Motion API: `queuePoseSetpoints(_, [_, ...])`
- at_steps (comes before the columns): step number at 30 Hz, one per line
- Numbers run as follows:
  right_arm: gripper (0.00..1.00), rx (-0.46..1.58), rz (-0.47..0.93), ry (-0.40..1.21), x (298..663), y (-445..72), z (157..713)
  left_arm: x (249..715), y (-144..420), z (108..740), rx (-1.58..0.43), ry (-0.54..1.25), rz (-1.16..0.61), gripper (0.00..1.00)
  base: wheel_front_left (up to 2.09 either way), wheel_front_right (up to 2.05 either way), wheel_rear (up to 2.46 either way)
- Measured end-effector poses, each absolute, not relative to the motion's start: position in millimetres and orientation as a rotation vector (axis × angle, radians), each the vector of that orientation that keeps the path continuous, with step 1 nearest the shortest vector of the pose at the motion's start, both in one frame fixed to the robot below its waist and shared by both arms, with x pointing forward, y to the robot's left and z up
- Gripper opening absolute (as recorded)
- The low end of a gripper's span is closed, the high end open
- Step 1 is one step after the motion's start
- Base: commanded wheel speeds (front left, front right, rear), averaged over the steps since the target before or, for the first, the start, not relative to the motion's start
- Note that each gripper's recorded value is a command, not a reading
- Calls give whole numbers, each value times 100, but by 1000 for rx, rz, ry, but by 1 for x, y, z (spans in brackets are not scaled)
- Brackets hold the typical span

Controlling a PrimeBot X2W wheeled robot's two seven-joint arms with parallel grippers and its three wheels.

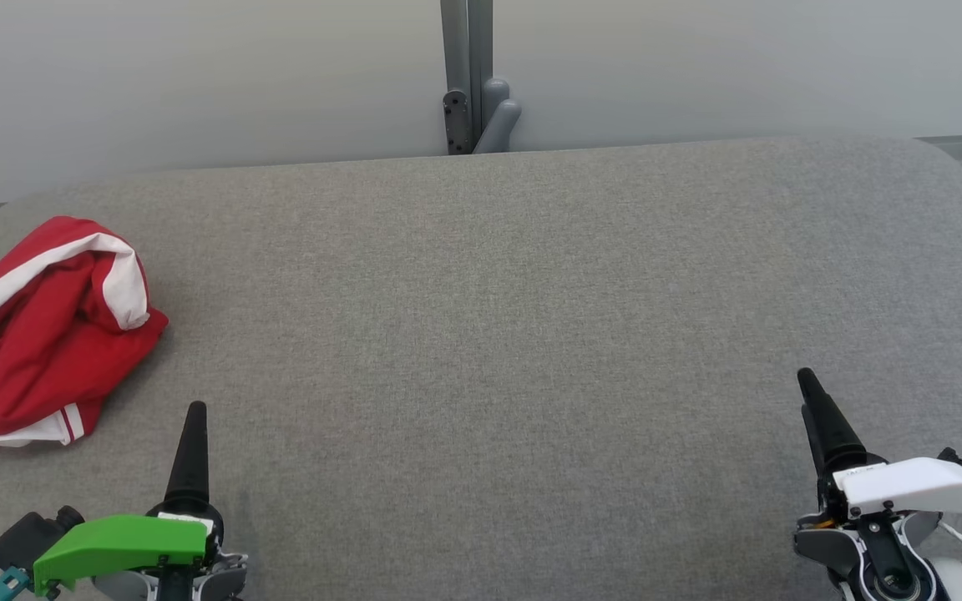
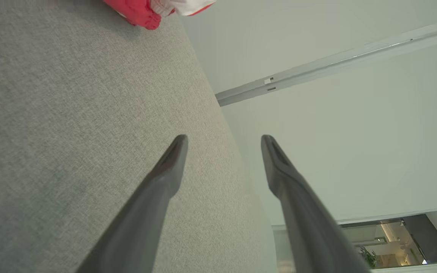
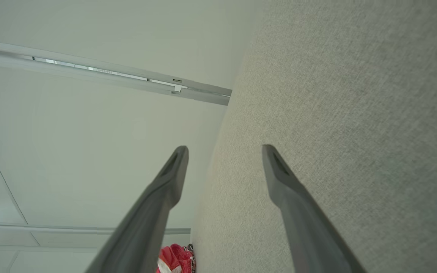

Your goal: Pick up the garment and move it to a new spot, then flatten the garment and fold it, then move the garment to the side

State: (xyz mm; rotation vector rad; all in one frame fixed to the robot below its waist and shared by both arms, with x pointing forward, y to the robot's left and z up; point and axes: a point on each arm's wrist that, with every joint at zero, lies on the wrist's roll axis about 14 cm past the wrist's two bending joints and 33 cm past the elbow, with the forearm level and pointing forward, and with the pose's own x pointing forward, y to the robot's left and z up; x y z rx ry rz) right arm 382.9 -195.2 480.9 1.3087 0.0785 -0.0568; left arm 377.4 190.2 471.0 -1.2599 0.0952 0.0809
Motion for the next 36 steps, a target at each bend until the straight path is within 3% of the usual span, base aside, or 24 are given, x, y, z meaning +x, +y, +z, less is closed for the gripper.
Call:
queuePoseSetpoints(15, [100, 1009, -19, 89, 388, -185, 483, 376, 188, 465, -944, 116, 67, 100, 0, 0, 0])
queuePoseSetpoints(36, [100, 710, 30, 73, 392, -176, 486, 376, 186, 461, -648, 120, 50, 100, 0, 0, 0])
